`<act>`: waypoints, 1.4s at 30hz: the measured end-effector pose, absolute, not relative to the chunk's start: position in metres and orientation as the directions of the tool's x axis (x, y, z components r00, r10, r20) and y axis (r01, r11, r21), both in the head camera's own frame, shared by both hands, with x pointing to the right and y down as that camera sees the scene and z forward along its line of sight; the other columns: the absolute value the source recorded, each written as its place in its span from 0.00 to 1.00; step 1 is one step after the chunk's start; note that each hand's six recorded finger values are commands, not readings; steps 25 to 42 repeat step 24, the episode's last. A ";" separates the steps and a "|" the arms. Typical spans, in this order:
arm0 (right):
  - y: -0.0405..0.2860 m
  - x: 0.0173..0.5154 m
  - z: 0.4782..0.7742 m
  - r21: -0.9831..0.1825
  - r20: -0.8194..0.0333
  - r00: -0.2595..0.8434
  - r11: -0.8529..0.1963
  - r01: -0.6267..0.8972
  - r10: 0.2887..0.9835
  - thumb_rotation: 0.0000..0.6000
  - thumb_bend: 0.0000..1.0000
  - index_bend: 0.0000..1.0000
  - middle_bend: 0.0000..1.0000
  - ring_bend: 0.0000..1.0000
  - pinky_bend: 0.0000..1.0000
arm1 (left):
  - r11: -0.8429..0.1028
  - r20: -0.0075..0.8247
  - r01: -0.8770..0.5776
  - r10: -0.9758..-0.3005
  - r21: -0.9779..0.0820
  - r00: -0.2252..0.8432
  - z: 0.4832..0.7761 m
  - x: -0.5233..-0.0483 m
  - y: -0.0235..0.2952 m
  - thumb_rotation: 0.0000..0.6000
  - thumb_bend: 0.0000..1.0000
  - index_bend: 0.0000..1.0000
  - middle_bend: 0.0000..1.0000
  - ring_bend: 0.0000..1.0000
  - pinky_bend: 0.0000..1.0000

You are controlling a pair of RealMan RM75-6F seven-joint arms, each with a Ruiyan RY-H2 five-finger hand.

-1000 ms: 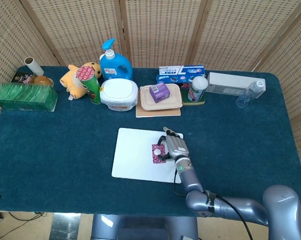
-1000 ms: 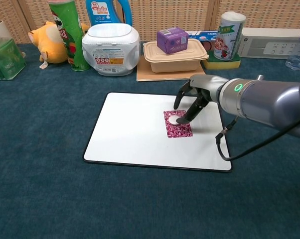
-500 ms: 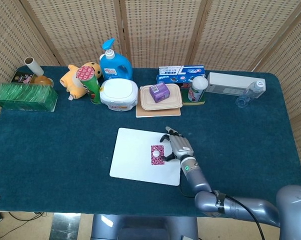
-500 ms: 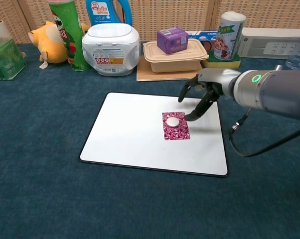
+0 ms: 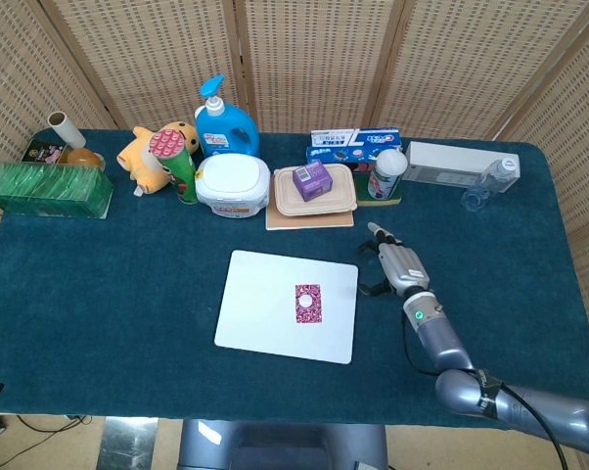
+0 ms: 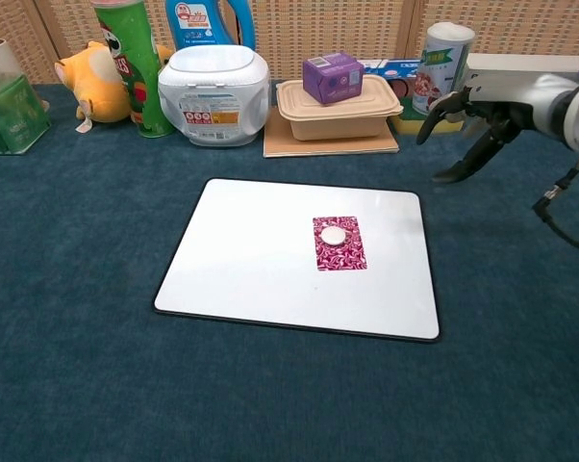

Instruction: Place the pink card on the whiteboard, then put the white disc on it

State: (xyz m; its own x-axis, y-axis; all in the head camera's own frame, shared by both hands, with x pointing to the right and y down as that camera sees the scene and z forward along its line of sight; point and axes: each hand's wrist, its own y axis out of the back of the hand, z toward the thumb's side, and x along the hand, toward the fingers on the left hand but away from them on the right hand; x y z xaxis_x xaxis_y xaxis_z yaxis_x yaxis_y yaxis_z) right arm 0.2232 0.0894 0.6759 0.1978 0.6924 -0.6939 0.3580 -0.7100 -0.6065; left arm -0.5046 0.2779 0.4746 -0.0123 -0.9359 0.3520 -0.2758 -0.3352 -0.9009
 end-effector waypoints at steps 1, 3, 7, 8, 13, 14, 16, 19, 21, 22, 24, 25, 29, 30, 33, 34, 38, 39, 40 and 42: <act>0.089 0.227 0.674 -0.616 -0.687 0.199 -0.706 0.350 0.698 1.00 0.16 0.22 0.00 0.00 0.05 | -0.335 0.352 -0.276 -0.936 -0.901 -0.012 0.475 -0.504 0.278 1.00 0.13 0.00 0.00 0.00 0.00; 0.088 0.236 0.671 -0.641 -0.670 0.201 -0.694 0.327 0.714 0.98 0.08 0.17 0.00 0.00 0.02 | -0.336 0.352 -0.275 -0.936 -0.901 -0.012 0.475 -0.504 0.278 1.00 0.13 0.00 0.00 0.00 0.00; 0.086 0.260 0.662 -0.711 -0.621 0.199 -0.652 0.265 0.758 0.75 0.00 0.11 0.00 0.00 0.00 | -0.334 0.351 -0.274 -0.936 -0.902 -0.012 0.475 -0.504 0.278 1.00 0.13 0.00 0.00 0.00 0.00; 0.087 0.267 0.659 -0.727 -0.607 0.199 -0.639 0.252 0.769 0.71 0.00 0.10 0.00 0.00 0.00 | -0.334 0.350 -0.272 -0.937 -0.902 -0.011 0.474 -0.504 0.278 1.00 0.13 0.00 0.00 0.00 0.00; 0.092 0.310 0.642 -0.822 -0.512 0.196 -0.543 0.169 0.836 0.65 0.00 0.10 0.00 0.00 0.00 | -0.327 0.339 -0.263 -0.941 -0.908 -0.003 0.473 -0.503 0.279 1.00 0.13 0.00 0.00 0.00 0.00; 0.094 0.318 0.638 -0.838 -0.492 0.197 -0.523 0.155 0.848 0.64 0.00 0.10 0.00 0.00 0.00 | -0.325 0.337 -0.262 -0.942 -0.909 0.000 0.473 -0.502 0.279 1.00 0.13 0.00 0.00 0.00 0.00; 0.100 0.337 0.629 -0.872 -0.445 0.199 -0.473 0.125 0.873 0.63 0.00 0.10 0.00 0.00 0.00 | -0.323 0.334 -0.259 -0.943 -0.910 0.003 0.472 -0.501 0.280 1.00 0.13 0.00 0.00 0.00 0.00; 0.113 0.367 0.617 -0.907 -0.389 0.198 -0.412 0.089 0.900 0.61 0.00 0.11 0.00 0.00 0.00 | -0.319 0.329 -0.256 -0.944 -0.913 0.005 0.471 -0.500 0.282 1.00 0.13 0.00 0.00 0.00 0.00; 0.127 0.389 0.609 -0.922 -0.364 0.196 -0.382 0.066 0.911 0.60 0.00 0.11 0.00 0.00 0.00 | -0.318 0.328 -0.253 -0.945 -0.913 0.007 0.471 -0.499 0.283 1.00 0.13 0.00 0.00 0.00 0.00; 0.130 0.393 0.607 -0.924 -0.359 0.196 -0.377 0.063 0.913 0.60 0.00 0.12 0.00 0.00 0.00 | -0.318 0.327 -0.252 -0.945 -0.914 0.007 0.471 -0.499 0.284 1.00 0.13 0.00 0.00 0.00 0.00; 0.141 0.406 0.600 -0.930 -0.345 0.194 -0.362 0.059 0.918 0.60 0.00 0.12 0.00 0.00 0.00 | -0.319 0.327 -0.249 -0.945 -0.915 0.006 0.471 -0.499 0.285 1.00 0.13 0.00 0.00 0.00 0.00; 0.141 0.406 0.600 -0.930 -0.345 0.194 -0.362 0.059 0.918 0.60 0.00 0.12 0.00 0.00 0.00 | -0.319 0.327 -0.249 -0.945 -0.915 0.006 0.471 -0.499 0.285 1.00 0.13 0.00 0.00 0.00 0.00; 0.141 0.406 0.600 -0.930 -0.345 0.194 -0.362 0.059 0.918 0.60 0.00 0.12 0.00 0.00 0.00 | -0.319 0.327 -0.249 -0.945 -0.915 0.006 0.471 -0.499 0.285 1.00 0.13 0.00 0.00 0.00 0.00; 0.141 0.406 0.600 -0.930 -0.345 0.194 -0.362 0.059 0.918 0.60 0.00 0.12 0.00 0.00 0.00 | -0.319 0.327 -0.249 -0.945 -0.915 0.006 0.471 -0.499 0.285 1.00 0.13 0.00 0.00 0.00 0.00; 0.141 0.406 0.600 -0.930 -0.345 0.194 -0.362 0.059 0.918 0.60 0.00 0.12 0.00 0.00 0.00 | -0.319 0.327 -0.249 -0.945 -0.915 0.006 0.471 -0.499 0.285 1.00 0.13 0.00 0.00 0.00 0.00; 0.141 0.406 0.600 -0.930 -0.345 0.194 -0.362 0.059 0.918 0.60 0.00 0.12 0.00 0.00 0.00 | -0.319 0.327 -0.249 -0.945 -0.915 0.006 0.471 -0.499 0.285 1.00 0.13 0.00 0.00 0.00 0.00; 0.141 0.406 0.600 -0.930 -0.345 0.194 -0.362 0.059 0.918 0.60 0.00 0.12 0.00 0.00 0.00 | -0.319 0.327 -0.249 -0.945 -0.915 0.006 0.471 -0.499 0.285 1.00 0.13 0.00 0.00 0.00 0.00; 0.141 0.406 0.600 -0.930 -0.345 0.194 -0.362 0.059 0.918 0.60 0.00 0.12 0.00 0.00 0.00 | -0.319 0.327 -0.249 -0.945 -0.915 0.006 0.471 -0.499 0.285 1.00 0.13 0.00 0.00 0.00 0.00; 0.141 0.406 0.600 -0.930 -0.345 0.194 -0.362 0.059 0.918 0.60 0.00 0.12 0.00 0.00 0.00 | -0.319 0.327 -0.249 -0.945 -0.915 0.006 0.471 -0.499 0.285 1.00 0.13 0.00 0.00 0.00 0.00; 0.141 0.406 0.600 -0.930 -0.345 0.194 -0.362 0.059 0.918 0.60 0.00 0.12 0.00 0.00 0.00 | -0.319 0.327 -0.249 -0.945 -0.915 0.006 0.471 -0.499 0.285 1.00 0.13 0.00 0.00 0.00 0.00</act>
